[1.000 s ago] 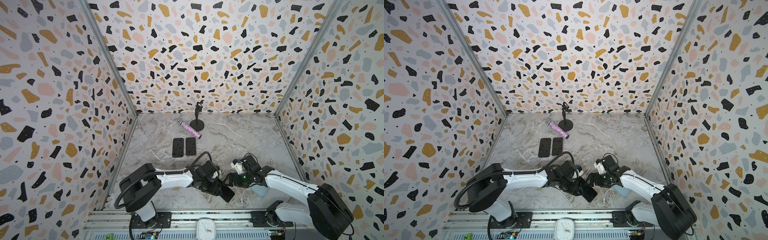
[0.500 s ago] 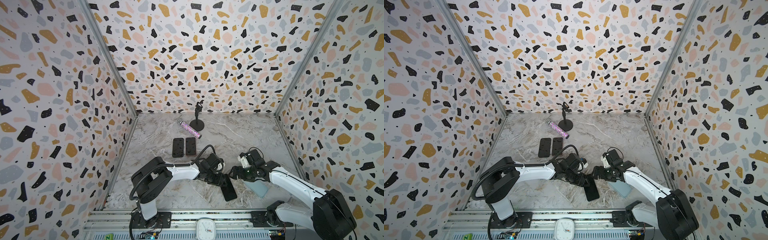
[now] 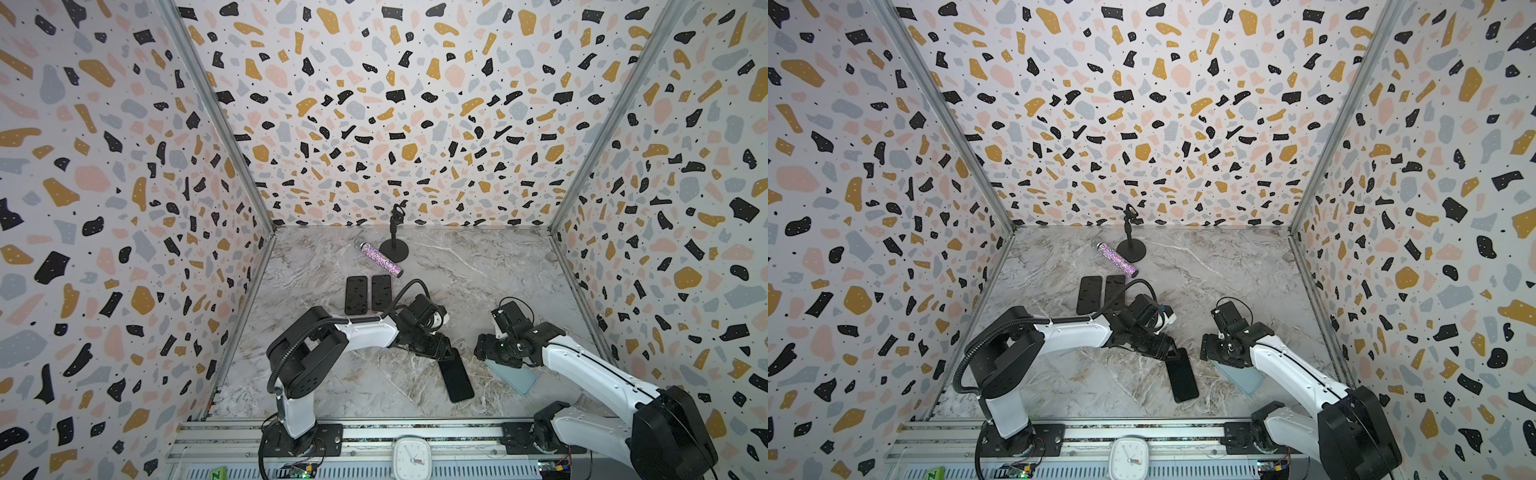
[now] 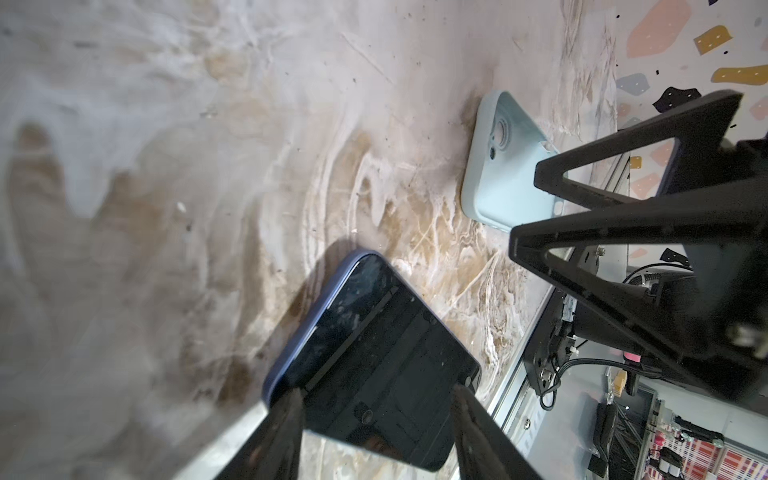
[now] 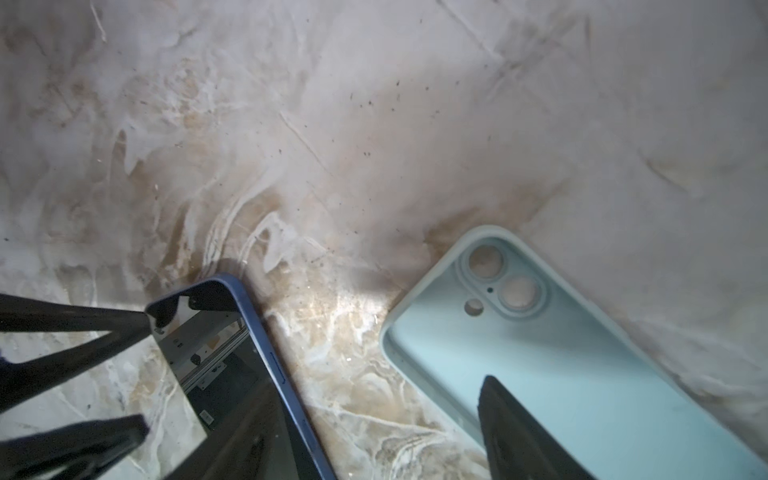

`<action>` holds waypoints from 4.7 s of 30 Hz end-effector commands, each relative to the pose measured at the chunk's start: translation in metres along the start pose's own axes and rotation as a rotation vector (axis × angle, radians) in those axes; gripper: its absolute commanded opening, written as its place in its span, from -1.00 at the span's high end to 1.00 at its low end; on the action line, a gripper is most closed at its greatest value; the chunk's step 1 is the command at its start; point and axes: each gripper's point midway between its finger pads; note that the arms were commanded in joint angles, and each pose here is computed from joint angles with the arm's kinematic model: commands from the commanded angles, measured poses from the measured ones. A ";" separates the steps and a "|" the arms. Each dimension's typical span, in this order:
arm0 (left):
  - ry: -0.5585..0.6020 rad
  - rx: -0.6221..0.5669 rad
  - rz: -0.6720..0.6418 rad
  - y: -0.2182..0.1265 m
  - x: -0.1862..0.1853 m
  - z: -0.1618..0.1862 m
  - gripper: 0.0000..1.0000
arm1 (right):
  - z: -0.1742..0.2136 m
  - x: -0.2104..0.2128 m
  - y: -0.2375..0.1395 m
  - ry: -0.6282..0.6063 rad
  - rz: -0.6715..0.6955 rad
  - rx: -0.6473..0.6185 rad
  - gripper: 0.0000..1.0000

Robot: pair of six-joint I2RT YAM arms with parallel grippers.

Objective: Put the phone into the phone case

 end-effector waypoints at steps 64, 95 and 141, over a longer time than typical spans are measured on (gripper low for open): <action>-0.266 -0.246 -0.158 -0.114 0.076 0.034 -0.22 | 0.024 0.189 -0.014 -0.314 -0.187 0.060 1.00; -0.360 -0.252 -0.196 -0.121 0.098 0.071 -0.28 | 0.010 0.261 0.061 -0.525 -0.196 0.046 0.19; -0.237 -0.197 -0.150 -0.089 0.046 0.031 -0.40 | 0.097 0.047 0.021 -0.468 0.061 0.125 -0.88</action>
Point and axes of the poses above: each gripper's point midway between its finger pads, its own y axis out along the fingers, its own x axis along the line the jaws close on, z = x × y, and after that the axes turned 15 degrees about y, right-handed
